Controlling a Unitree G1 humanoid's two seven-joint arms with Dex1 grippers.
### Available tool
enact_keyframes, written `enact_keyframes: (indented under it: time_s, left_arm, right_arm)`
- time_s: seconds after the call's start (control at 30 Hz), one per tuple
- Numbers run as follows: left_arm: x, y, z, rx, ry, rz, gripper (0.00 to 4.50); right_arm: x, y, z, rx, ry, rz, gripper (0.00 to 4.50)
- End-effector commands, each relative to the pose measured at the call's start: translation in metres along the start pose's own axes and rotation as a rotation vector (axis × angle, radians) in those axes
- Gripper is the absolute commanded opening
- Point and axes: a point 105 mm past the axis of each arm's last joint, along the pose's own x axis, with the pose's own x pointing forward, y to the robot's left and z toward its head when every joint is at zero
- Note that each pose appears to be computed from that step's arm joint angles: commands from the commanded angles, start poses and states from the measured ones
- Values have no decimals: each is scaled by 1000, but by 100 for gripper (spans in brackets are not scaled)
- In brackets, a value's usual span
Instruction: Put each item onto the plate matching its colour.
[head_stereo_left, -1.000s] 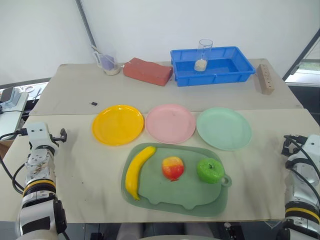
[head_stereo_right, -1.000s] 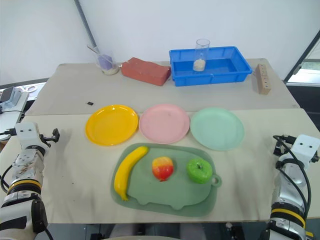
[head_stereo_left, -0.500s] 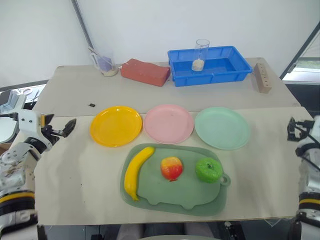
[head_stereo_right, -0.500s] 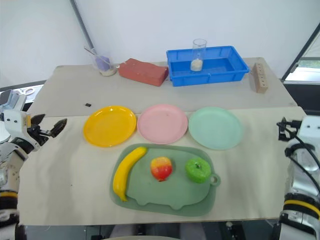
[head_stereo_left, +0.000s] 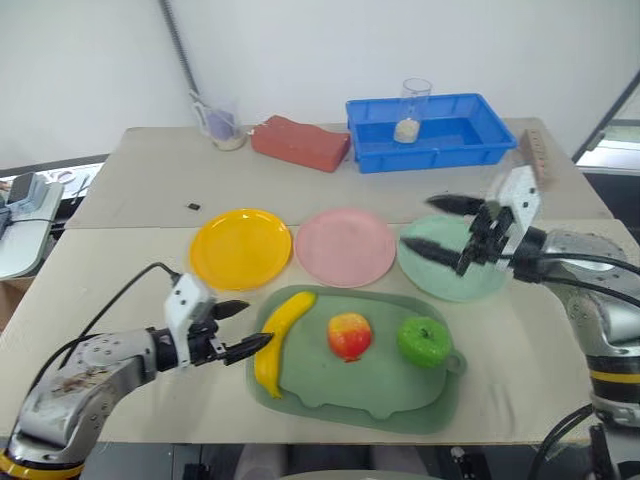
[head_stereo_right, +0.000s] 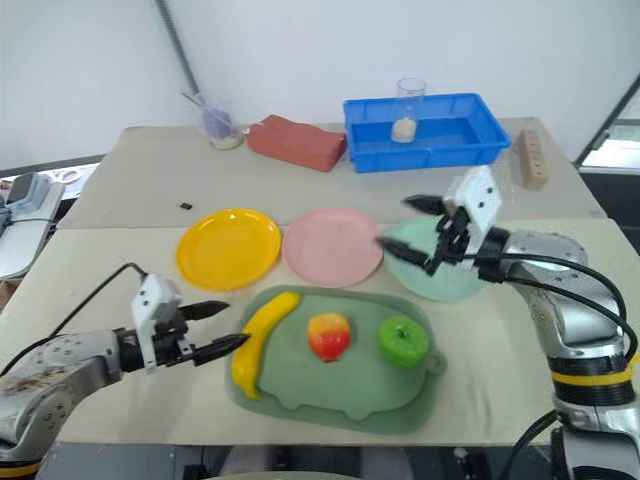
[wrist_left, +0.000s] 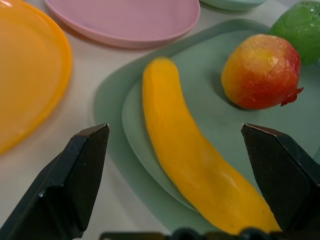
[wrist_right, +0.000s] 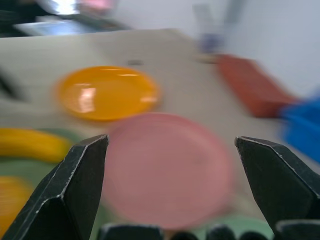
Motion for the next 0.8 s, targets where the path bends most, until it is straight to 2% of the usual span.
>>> enact_keyframes:
  time_s: [0.03,0.13,0.33,0.43,0.6,0.63,0.8]
  left_arm:
    - [14,-3,6,47,-11,9,450]
    - [29,-2,1,79,-8,15,450]
    - [43,-1,-10,96,15,30,450]
    - [44,-1,-10,97,7,27,356]
    - [44,0,-7,103,-6,31,141]
    - [43,0,-7,102,-7,32,118]
    - [32,11,-7,82,-1,73,118]
  right_arm:
    - [-1,38,9,13,46,196,447]
    - [-5,59,8,-1,100,290,447]
    - [0,64,18,-31,78,291,447]
    - [3,62,18,-33,70,273,450]
    - [4,56,11,-53,84,233,450]
    - [4,55,11,-54,82,229,450]
    - [6,53,19,-52,48,221,450]
